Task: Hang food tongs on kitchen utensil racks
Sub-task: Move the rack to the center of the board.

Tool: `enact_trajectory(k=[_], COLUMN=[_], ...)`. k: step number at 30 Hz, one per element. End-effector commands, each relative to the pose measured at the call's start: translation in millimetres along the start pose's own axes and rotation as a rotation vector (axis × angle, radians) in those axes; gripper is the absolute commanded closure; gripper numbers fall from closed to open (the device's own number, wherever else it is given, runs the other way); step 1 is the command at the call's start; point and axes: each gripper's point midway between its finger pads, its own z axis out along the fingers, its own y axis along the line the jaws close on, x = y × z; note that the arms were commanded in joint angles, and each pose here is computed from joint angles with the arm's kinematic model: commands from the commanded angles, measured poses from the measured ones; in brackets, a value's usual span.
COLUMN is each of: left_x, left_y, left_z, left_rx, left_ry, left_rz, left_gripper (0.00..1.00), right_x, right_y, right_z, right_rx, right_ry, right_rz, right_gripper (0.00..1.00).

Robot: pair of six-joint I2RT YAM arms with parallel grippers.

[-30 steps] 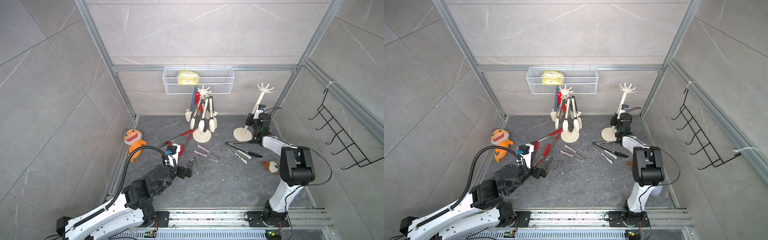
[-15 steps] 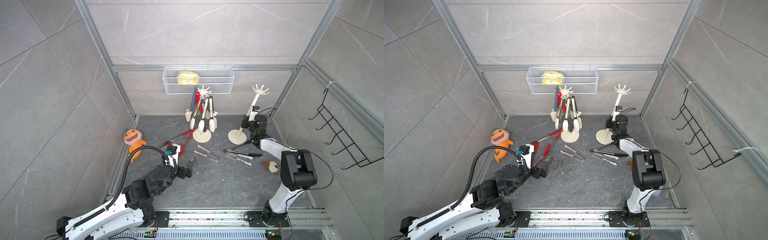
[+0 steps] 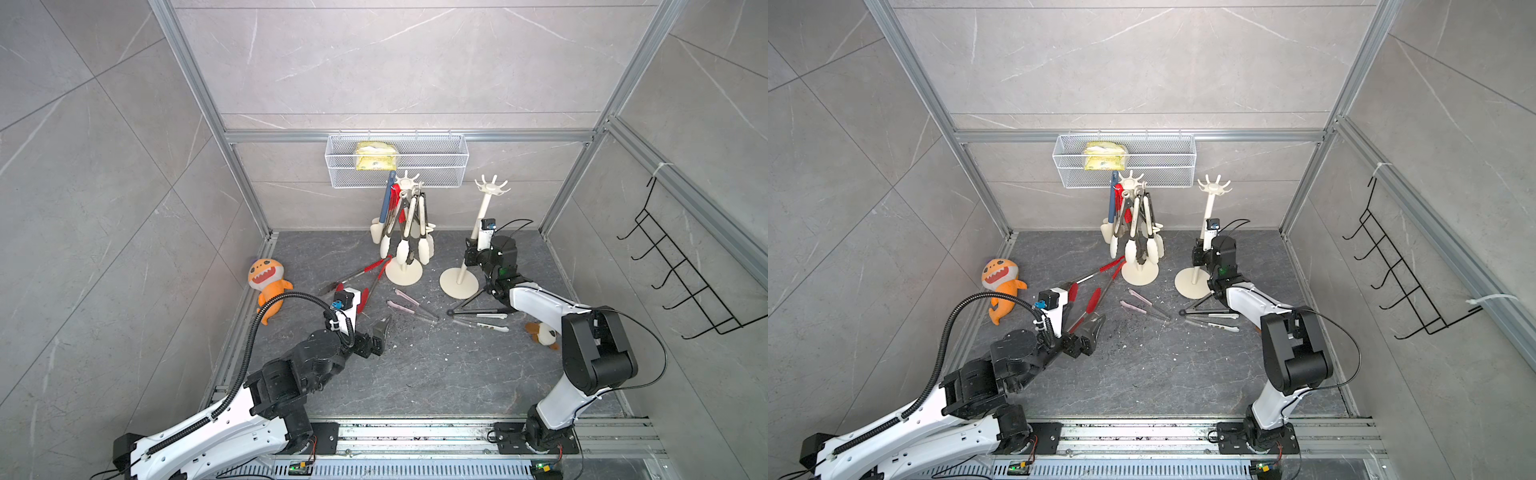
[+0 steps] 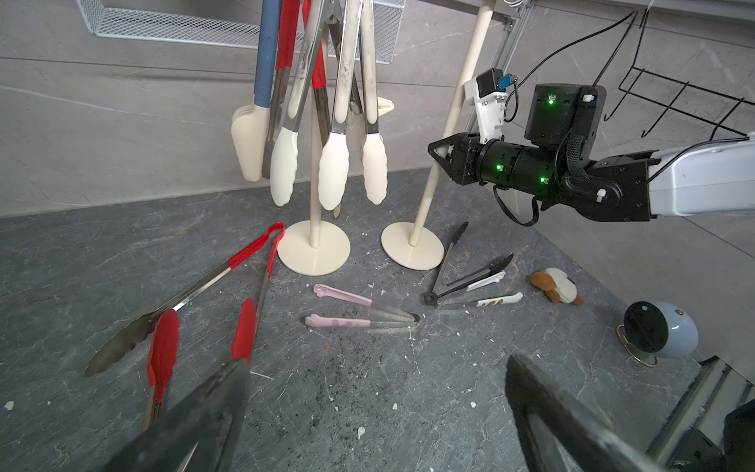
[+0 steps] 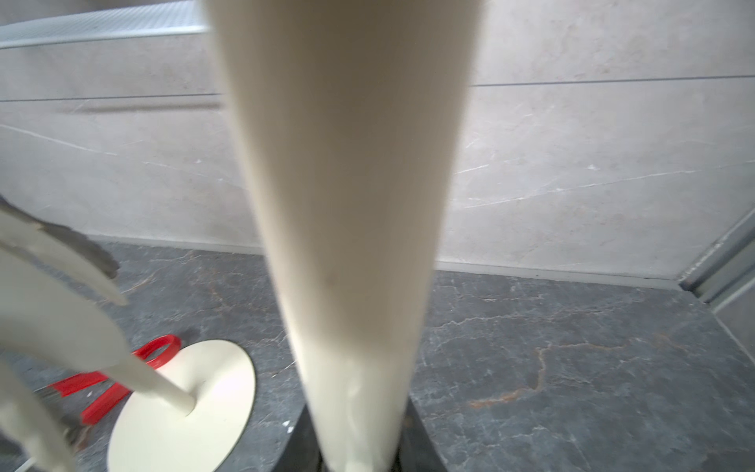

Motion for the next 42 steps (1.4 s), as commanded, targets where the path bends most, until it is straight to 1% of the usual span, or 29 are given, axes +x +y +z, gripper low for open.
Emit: enact_trajectory(k=[1,6,10,24,32,37,42], left_x=[-7,-6,1,18,29,36,42], left_y=[5,13,21,30,38,42,41], left_z=[-3,-5,-7,-7,-7,-7,-4], left_rx=[-0.023,-0.054,-0.09,-0.138,-0.184,-0.211,-0.217], left_ry=[-0.034,-0.047,-0.027,0.033,0.069,0.09,0.118], left_rz=[-0.022,-0.043,-0.055,-0.081,-0.105,-0.117,-0.117], left_gripper=[0.0,0.0,0.0,0.0,0.0,0.0,0.0], right_x=[-18,-13,-6,6,9,16,24], right_y=[28,49,61,98,108,109,108], right_z=[-15,-23,-27,-38,-44,-44,-43], right_rx=[-0.082,-0.12,-0.141,-0.195,-0.216,-0.217,-0.212], right_ry=[-0.036,-0.025,-0.013,0.0,0.003,0.018,0.034], right_rz=[0.021,0.014,0.016,0.021,0.046,0.048,0.044], right_gripper=[0.82,0.82,0.82,0.82,0.82,0.82,0.77])
